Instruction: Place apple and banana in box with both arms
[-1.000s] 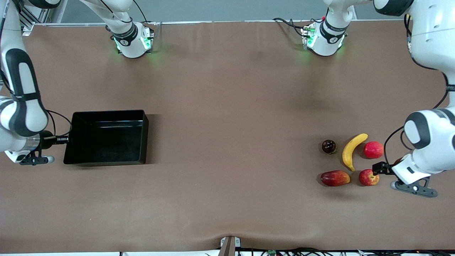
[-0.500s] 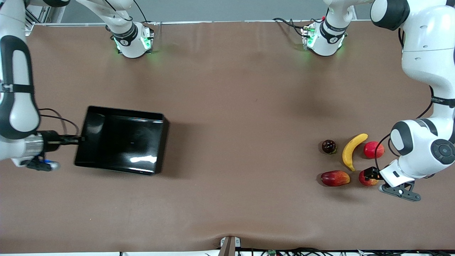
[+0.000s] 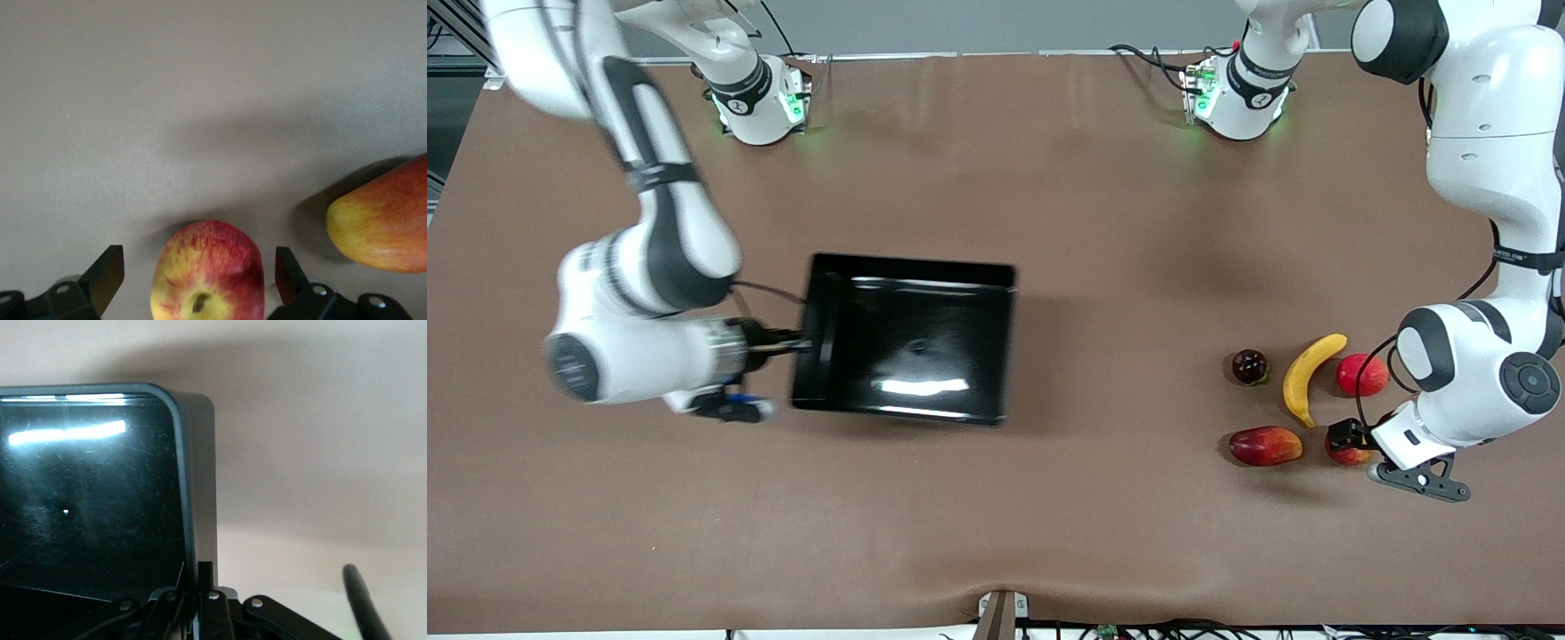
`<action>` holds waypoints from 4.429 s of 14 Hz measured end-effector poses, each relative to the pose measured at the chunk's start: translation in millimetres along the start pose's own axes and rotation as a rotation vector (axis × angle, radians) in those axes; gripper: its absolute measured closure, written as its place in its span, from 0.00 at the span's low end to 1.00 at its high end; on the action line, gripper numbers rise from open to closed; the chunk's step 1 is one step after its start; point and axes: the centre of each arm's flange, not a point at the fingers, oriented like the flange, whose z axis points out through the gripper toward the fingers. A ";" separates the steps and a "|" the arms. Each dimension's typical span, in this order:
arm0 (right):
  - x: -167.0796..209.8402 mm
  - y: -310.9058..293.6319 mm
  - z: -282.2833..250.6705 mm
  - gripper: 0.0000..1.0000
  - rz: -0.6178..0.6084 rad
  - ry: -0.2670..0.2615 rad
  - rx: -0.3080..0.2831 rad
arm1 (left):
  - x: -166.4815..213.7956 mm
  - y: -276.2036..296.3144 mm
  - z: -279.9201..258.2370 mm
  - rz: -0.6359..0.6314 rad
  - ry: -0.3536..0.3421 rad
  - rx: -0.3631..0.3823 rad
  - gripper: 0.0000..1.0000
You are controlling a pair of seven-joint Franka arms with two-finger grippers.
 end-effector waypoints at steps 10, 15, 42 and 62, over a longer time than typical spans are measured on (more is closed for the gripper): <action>-28.9 -142.0 162.1 0.94 0.036 0.073 -0.048 | 7.0 -1.1 -36.8 0.010 0.016 0.006 0.32; -25.5 -151.3 193.1 0.89 0.044 0.116 -0.035 | 23.4 44.0 -132.2 -0.023 -0.004 -0.034 0.32; -168.0 205.2 -291.7 0.00 0.019 0.332 -0.237 | 10.8 470.4 -136.6 -0.463 -0.044 -0.059 0.32; -181.6 193.3 -293.8 0.00 -0.016 0.420 -0.294 | 19.8 432.7 -128.1 -0.494 -0.029 -0.023 0.32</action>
